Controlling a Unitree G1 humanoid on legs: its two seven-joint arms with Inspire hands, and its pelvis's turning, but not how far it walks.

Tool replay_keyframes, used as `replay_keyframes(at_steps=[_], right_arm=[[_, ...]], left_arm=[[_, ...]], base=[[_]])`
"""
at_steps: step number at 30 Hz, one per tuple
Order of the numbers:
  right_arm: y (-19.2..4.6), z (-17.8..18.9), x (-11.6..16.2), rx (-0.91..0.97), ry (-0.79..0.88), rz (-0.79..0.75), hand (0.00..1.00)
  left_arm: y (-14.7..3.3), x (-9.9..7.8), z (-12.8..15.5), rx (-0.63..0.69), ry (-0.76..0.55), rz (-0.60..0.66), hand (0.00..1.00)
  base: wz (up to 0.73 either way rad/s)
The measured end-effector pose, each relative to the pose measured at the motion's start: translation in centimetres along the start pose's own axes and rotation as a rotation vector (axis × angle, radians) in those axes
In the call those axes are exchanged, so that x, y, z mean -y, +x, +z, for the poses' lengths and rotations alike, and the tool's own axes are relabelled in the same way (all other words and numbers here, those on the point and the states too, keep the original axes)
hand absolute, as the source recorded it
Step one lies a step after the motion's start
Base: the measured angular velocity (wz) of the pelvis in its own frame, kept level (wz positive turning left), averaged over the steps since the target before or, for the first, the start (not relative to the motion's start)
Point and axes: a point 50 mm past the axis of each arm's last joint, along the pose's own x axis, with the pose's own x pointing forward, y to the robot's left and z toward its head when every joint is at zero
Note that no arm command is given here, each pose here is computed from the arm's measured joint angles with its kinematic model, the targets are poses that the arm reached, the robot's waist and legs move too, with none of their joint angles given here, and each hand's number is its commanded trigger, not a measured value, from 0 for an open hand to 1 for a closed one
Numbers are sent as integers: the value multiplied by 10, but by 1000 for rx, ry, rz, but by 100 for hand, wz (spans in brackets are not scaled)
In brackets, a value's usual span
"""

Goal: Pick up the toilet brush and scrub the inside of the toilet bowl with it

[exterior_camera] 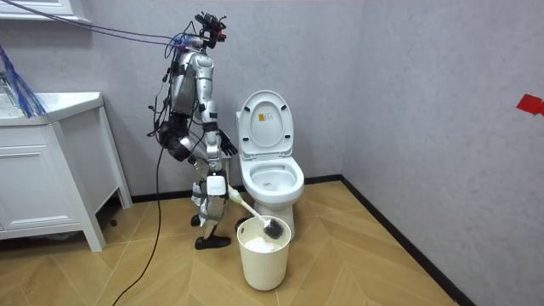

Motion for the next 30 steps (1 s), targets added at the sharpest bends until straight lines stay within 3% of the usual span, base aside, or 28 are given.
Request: replay_keyframes(at_steps=[9,13,17,21,30], right_arm=[[-1,-44,7,-82,278,9,100],[-5,-71,18,-133,305,-2,100],[-11,-98,35,-191,301,-51,100],[-17,-118,44,-230,330,-84,100],[-17,-120,42,-227,306,-81,100]], left_arm=[[-19,-7,-36,-110,-79,58,0],[-34,-4,-58,-180,-28,68,0],[-53,6,-80,-262,-47,70,0],[-68,4,-94,-309,-80,99,0],[-79,-5,-99,-329,-93,156,0]], base=[[7],[9],[-5],[-3],[1]])
